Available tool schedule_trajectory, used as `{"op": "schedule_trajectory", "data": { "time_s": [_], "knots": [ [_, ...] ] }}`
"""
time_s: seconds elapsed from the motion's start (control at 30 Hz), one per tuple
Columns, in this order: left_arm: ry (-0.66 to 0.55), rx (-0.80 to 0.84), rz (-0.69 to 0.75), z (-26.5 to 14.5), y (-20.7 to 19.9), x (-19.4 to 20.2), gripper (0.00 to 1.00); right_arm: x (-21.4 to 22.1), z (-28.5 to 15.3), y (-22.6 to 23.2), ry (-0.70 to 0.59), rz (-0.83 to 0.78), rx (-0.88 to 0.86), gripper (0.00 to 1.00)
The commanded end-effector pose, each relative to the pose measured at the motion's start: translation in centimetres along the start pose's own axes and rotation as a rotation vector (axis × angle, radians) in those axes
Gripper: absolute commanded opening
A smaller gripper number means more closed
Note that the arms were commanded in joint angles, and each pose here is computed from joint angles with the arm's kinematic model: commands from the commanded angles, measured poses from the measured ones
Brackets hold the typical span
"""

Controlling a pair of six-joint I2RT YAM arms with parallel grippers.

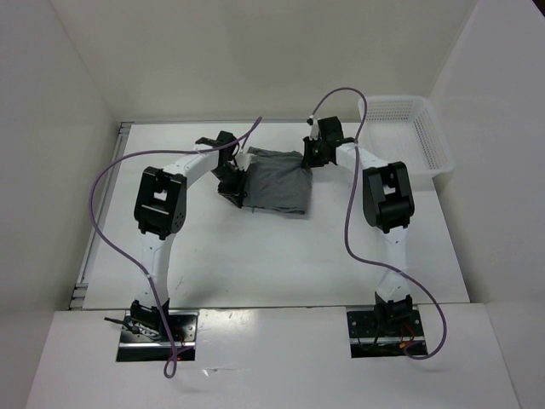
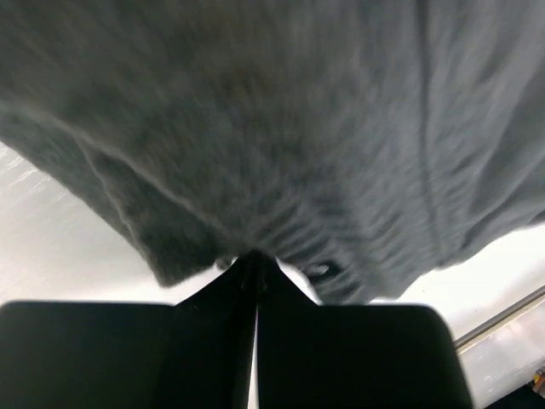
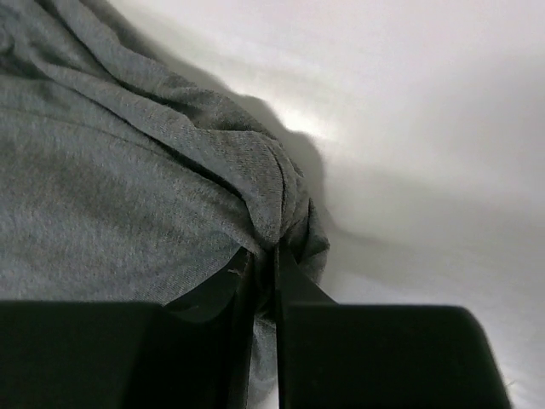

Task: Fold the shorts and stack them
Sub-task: Fold the shorts

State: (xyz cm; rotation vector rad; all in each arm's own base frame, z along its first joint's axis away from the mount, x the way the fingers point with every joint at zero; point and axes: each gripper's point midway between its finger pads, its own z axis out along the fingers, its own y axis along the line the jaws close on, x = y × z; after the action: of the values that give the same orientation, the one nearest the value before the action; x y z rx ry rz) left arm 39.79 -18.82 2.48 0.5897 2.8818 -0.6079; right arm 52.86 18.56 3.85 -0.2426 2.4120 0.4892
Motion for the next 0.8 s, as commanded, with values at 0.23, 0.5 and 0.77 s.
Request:
{"op": "schedule_trajectory", "data": {
  "time_s": [0.23, 0.5, 0.77],
  "knots": [
    [-0.026, -0.026, 0.022, -0.5, 0.0, -0.9, 0.00, -6.1, 0.7, 1.2, -0.147, -0.209, 0.034, 0.52],
    [-0.110, -0.115, 0.052, -4.0, 0.2, -2.4, 0.06, -9.9, -4.1, 2.0, -0.247, -0.256, 0.077, 0.99],
    [-0.283, -0.277, 0.031, -11.0, 3.0, -4.1, 0.19, -16.5, -15.8, 2.6, -0.450, -0.450, 0.267, 0.99]
  ]
}}
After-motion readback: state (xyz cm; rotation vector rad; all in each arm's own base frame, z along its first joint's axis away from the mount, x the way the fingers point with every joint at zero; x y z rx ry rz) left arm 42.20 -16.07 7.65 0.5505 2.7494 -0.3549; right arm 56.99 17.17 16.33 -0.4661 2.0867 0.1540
